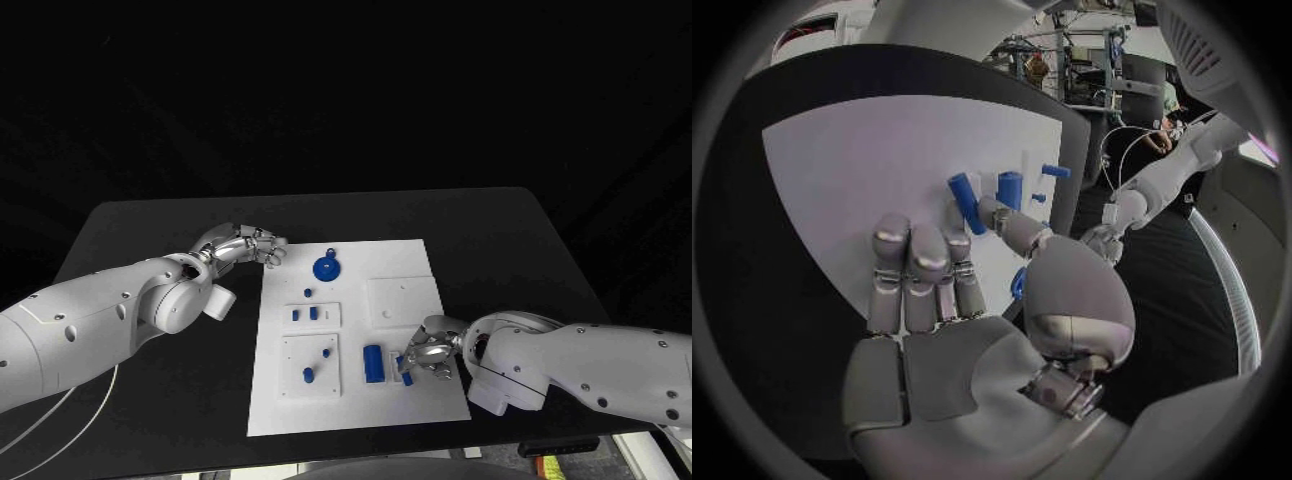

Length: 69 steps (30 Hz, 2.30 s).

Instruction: Assemble the parts on the task board

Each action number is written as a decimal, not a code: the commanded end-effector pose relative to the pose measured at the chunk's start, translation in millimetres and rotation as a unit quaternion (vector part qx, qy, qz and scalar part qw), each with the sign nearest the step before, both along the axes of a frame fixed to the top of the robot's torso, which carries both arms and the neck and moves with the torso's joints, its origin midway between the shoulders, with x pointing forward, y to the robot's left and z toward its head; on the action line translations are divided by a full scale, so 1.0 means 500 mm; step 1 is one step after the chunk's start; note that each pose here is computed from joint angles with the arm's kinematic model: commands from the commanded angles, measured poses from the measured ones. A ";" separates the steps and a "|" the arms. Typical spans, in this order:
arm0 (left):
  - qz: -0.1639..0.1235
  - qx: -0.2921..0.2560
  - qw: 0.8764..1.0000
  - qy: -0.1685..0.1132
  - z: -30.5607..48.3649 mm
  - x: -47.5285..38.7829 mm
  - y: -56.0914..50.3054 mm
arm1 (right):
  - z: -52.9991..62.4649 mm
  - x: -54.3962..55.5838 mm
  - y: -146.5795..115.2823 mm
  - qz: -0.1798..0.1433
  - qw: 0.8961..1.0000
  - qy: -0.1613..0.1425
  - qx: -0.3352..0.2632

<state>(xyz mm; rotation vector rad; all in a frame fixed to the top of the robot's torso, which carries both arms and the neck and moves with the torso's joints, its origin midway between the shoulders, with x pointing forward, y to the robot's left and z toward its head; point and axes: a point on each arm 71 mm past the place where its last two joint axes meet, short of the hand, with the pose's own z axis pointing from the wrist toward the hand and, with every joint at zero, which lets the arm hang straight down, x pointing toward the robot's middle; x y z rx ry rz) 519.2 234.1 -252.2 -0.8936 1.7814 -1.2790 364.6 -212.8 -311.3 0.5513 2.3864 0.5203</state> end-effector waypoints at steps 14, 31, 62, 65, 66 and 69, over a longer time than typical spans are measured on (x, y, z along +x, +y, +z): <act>-0.008 -0.004 1.000 0.001 0.001 -0.002 -0.004 | 0.018 0.011 0.005 0.009 1.000 -0.003 0.005; -0.009 -0.002 1.000 0.003 0.000 -0.002 -0.002 | 0.011 0.004 0.005 0.044 0.998 0.019 -0.035; -0.008 -0.001 1.000 0.004 0.000 -0.002 0.000 | 0.013 0.017 0.024 0.052 0.998 -0.015 -0.041; -0.009 -0.001 1.000 0.004 0.000 -0.003 -0.001 | 0.014 0.019 0.023 0.056 0.997 -0.020 -0.045; -0.009 -0.001 1.000 0.004 0.000 -0.003 -0.001 | 0.014 0.019 0.023 0.057 0.997 -0.022 -0.046; -0.008 -0.001 1.000 0.004 0.000 -0.002 0.000 | 0.014 0.019 0.023 0.058 0.997 -0.023 -0.048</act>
